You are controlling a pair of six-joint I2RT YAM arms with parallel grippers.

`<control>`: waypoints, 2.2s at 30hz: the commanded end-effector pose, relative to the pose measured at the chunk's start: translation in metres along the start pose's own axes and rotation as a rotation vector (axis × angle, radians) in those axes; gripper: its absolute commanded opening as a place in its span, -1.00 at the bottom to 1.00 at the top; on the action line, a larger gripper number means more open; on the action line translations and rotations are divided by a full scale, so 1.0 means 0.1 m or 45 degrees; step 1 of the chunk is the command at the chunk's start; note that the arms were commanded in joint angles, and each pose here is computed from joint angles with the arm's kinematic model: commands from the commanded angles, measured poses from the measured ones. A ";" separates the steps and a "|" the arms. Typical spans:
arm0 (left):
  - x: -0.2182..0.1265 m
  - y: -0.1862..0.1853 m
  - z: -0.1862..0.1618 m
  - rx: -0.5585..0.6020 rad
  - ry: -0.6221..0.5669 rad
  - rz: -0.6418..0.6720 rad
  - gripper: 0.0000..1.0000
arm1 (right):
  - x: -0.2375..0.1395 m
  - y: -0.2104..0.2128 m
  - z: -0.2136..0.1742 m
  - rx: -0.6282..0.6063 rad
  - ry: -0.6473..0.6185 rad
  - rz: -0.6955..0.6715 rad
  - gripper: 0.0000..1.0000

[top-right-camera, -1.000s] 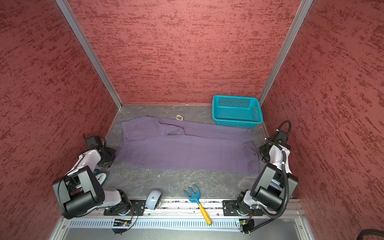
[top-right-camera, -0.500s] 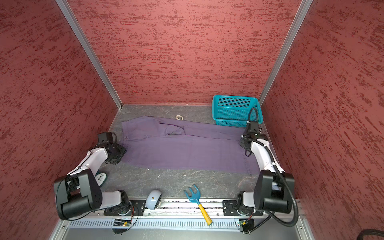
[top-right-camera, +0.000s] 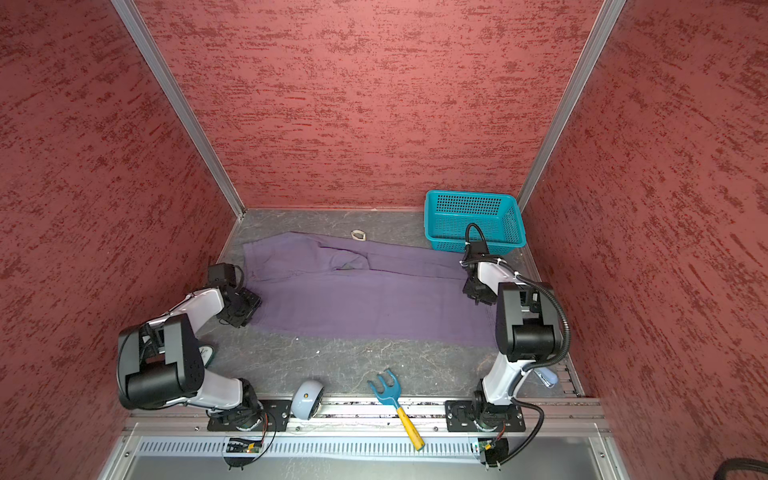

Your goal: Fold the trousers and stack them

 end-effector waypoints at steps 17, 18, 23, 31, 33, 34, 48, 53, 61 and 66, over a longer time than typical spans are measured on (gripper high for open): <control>0.15 0.04 0.12 -0.030 0.019 -0.021 -0.92 | 0.18 -0.13 0.08 -0.044 0.010 -0.165 -0.85; 0.15 0.04 0.13 -0.035 0.019 -0.021 -1.00 | 0.16 -0.15 0.09 -0.040 0.008 -0.167 -0.88; 0.13 0.09 0.16 -0.049 0.010 -0.009 -1.00 | 0.01 -0.30 0.20 -0.001 -0.017 -0.160 -1.00; 0.02 0.26 0.22 -0.125 -0.037 0.024 -1.00 | -0.33 -0.87 0.53 0.268 -0.082 -0.064 -1.00; -0.04 0.35 0.26 -0.175 -0.064 0.021 -1.00 | -0.34 -1.01 0.58 0.350 -0.076 -0.033 -0.90; -0.08 0.40 0.28 -0.204 -0.078 0.017 -1.00 | -0.33 -1.07 0.59 0.380 -0.075 -0.037 -0.77; -0.56 0.28 0.36 -0.200 -0.199 -0.107 -0.74 | -0.67 -0.35 0.49 0.189 -0.230 0.201 -0.38; -0.47 -0.20 0.22 -0.023 -0.171 -0.147 0.08 | -0.92 0.81 -0.06 -0.198 -0.237 0.429 -0.40; -0.09 -0.67 0.06 0.108 -0.063 -0.133 0.07 | -1.27 2.07 -1.16 -0.707 -0.218 0.685 -0.41; 0.13 -0.63 -0.05 0.114 0.021 -0.090 0.05 | -1.18 2.27 -1.58 -0.807 -0.149 0.718 -0.41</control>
Point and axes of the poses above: each gripper's point midway between its finger pads, its own x axis out along the fingers, its own y axis along the line the jaws close on, z = x × y, the point moved 1 cm from there along -x, back along the fingers, and after that the axes turned 4 degrees about x, right-handed, at the moved point
